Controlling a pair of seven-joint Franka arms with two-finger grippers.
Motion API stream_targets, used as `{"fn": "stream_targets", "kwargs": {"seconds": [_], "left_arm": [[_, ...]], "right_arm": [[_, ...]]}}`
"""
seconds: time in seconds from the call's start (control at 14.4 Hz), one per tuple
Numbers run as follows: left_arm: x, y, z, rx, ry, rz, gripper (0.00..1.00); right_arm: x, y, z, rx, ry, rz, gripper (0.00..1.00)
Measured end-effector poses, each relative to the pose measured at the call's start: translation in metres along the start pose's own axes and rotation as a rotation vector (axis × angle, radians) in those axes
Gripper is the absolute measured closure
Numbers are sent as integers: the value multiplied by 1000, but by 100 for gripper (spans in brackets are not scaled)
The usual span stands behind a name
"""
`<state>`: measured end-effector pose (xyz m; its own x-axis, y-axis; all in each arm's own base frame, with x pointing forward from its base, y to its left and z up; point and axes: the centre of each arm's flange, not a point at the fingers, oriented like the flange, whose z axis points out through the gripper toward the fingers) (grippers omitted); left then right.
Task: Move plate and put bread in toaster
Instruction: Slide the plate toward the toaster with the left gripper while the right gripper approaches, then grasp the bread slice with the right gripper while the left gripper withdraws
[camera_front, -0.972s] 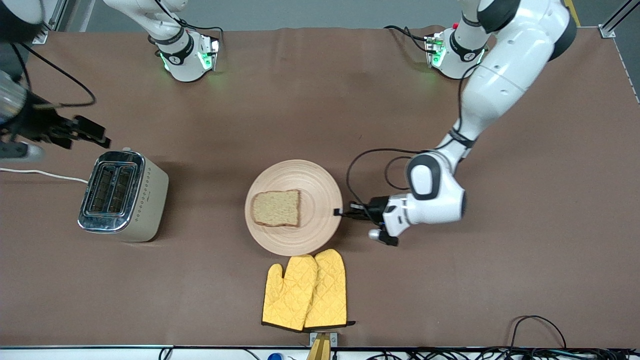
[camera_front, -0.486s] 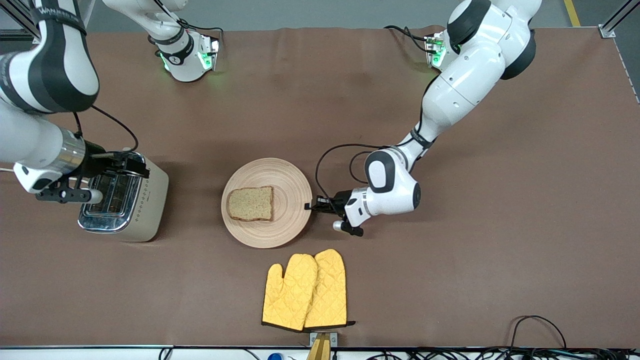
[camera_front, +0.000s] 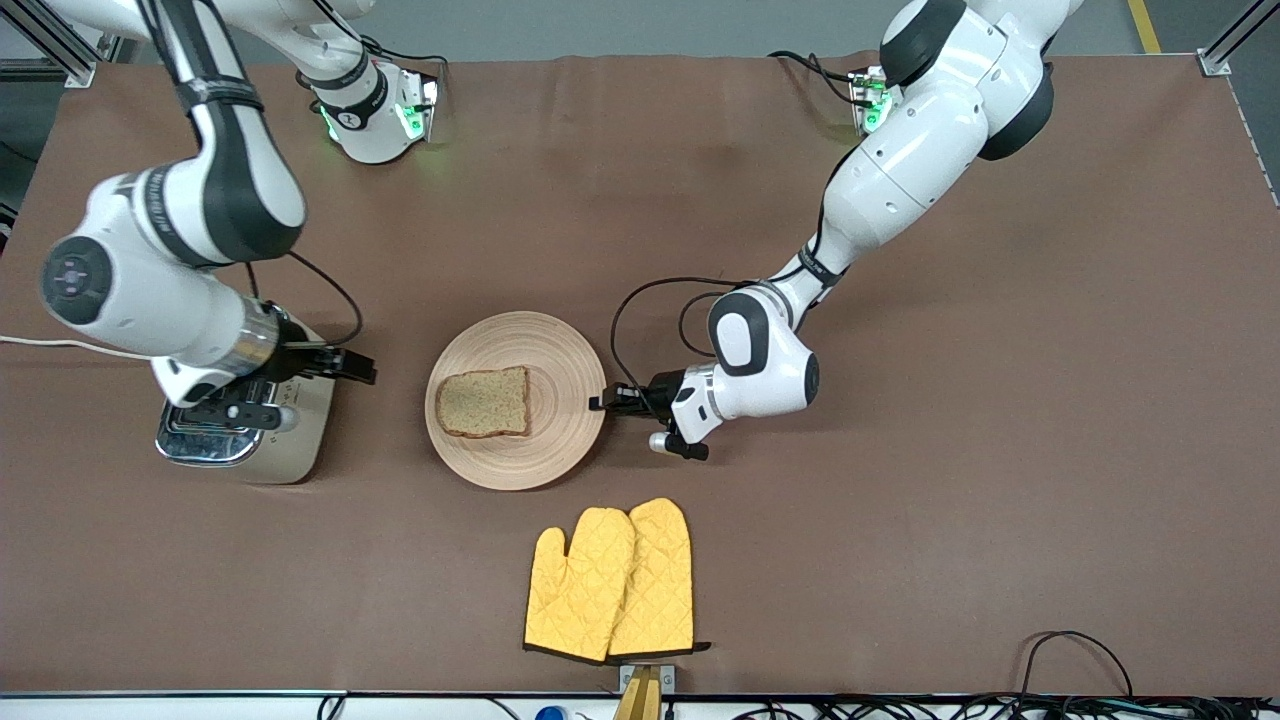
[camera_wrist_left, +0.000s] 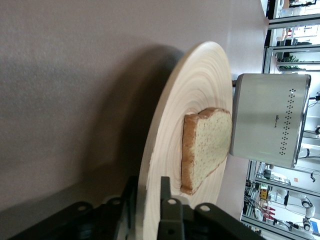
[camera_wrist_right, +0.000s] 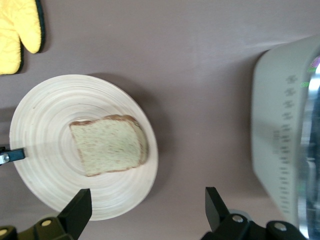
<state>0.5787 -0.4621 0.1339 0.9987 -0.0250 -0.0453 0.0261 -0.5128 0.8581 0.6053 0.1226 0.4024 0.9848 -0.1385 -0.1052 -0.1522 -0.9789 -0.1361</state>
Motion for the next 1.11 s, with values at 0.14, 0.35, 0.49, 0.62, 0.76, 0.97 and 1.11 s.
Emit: {"fn": "stream_targets", "kwargs": {"seconds": [0.14, 0.35, 0.49, 0.62, 0.76, 0.97, 1.11], "left_arm": [[8, 0, -9, -3, 17, -2, 70], [28, 6, -38, -13, 63, -14, 41], [46, 18, -72, -17, 107, -42, 20], [65, 32, -115, 32, 138, -62, 1], [83, 45, -158, 128, 145, -91, 0], [101, 67, -227, 294, 151, -123, 0], [107, 89, -286, 396, 156, -107, 0]], "right_arm": [[3, -9, 15, 1, 6, -3, 0], [14, -12, 40, 8, 30, -3, 0], [17, -22, 61, 10, 40, -16, 0], [18, -33, 82, 4, 44, -38, 0], [17, -42, 102, -14, 47, -65, 0], [18, -44, 123, -56, 40, -100, 1], [18, -43, 130, -68, 42, -110, 2]]}}
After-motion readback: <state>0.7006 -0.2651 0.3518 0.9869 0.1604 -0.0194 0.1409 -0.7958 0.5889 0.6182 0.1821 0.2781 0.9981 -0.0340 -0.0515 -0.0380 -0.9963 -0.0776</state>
